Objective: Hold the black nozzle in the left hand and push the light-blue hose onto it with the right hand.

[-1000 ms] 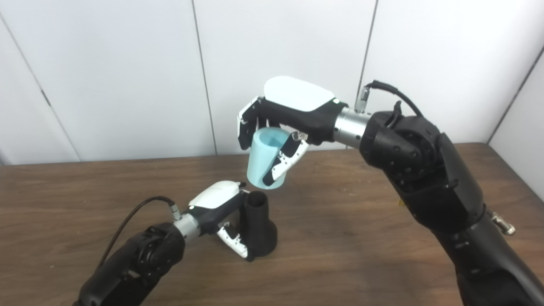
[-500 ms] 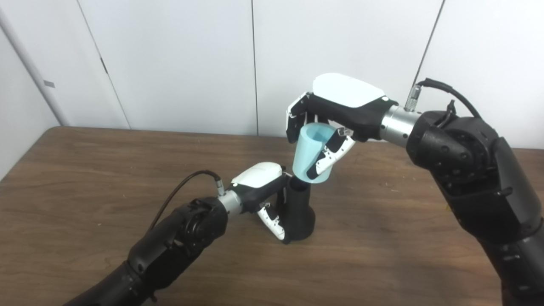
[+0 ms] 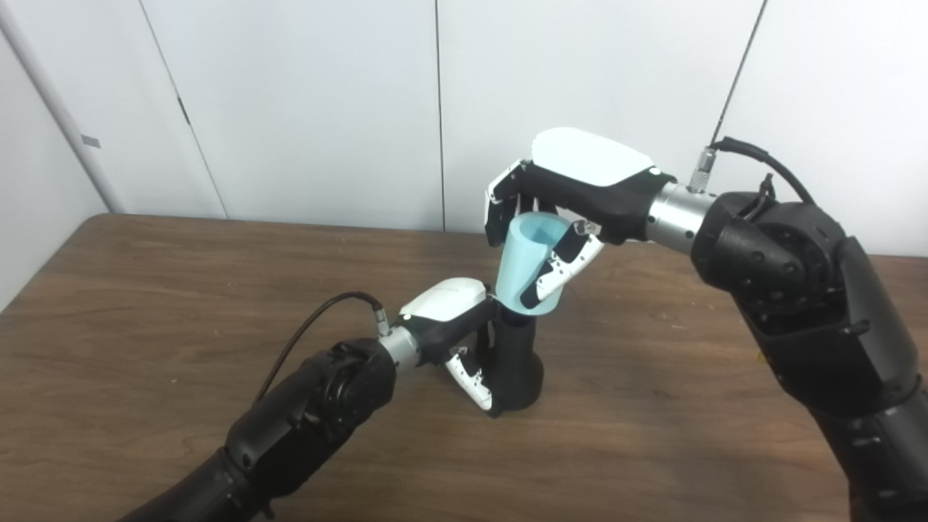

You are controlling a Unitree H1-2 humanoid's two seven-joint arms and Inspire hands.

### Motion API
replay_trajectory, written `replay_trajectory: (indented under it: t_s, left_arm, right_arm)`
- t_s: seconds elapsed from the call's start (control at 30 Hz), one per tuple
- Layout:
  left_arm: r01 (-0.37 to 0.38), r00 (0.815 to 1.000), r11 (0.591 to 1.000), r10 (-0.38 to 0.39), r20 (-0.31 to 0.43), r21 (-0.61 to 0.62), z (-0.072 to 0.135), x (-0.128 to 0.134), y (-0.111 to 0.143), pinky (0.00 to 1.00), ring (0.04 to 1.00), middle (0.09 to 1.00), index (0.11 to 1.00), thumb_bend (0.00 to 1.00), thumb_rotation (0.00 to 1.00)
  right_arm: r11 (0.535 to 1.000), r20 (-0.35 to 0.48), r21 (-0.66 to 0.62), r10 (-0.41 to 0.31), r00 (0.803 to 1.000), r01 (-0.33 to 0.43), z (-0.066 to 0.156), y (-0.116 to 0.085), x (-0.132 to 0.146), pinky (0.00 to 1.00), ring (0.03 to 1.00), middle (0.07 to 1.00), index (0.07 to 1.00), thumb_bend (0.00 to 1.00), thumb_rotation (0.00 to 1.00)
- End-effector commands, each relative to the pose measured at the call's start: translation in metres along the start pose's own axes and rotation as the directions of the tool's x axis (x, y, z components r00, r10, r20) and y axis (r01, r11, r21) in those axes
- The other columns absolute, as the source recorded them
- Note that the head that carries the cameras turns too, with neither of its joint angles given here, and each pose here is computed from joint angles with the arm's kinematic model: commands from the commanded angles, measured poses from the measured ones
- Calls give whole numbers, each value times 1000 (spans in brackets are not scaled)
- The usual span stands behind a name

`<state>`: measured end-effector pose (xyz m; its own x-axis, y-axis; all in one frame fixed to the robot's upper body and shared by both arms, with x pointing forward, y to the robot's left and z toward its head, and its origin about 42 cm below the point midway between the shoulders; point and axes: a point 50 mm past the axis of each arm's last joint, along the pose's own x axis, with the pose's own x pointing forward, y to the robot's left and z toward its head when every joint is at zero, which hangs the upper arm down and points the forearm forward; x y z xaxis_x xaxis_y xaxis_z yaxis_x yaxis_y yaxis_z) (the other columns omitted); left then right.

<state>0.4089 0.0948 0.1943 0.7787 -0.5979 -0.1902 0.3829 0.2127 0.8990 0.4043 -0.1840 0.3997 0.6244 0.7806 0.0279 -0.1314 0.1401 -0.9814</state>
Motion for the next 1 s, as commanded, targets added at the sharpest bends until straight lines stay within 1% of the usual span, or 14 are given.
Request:
replay_trajectory:
  t_s: [0.0,0.47,0.73,0.97]
  left_arm:
    - [150,988,989,-150,-36,4,-9,-8,-32,1000,613,508,462,524,0]
    - [144,990,990,-144,-8,-6,-20,-16,-31,1000,595,500,470,525,0]
    - [149,989,989,-149,-1,-12,-20,-17,-31,1000,588,497,472,525,0]
    - [148,989,989,-148,2,-9,-19,-18,-30,1000,587,493,476,525,0]
  right_arm:
    - [996,15,-59,-68,998,69,7,-28,3,343,442,499,480,501,0]
    - [998,-2,-61,-36,999,36,12,-21,14,366,440,493,473,503,0]
    - [997,-14,-72,-24,1000,23,10,-20,15,356,435,492,483,502,0]
    - [998,-16,-63,-13,1000,12,11,-15,17,356,436,498,481,502,0]
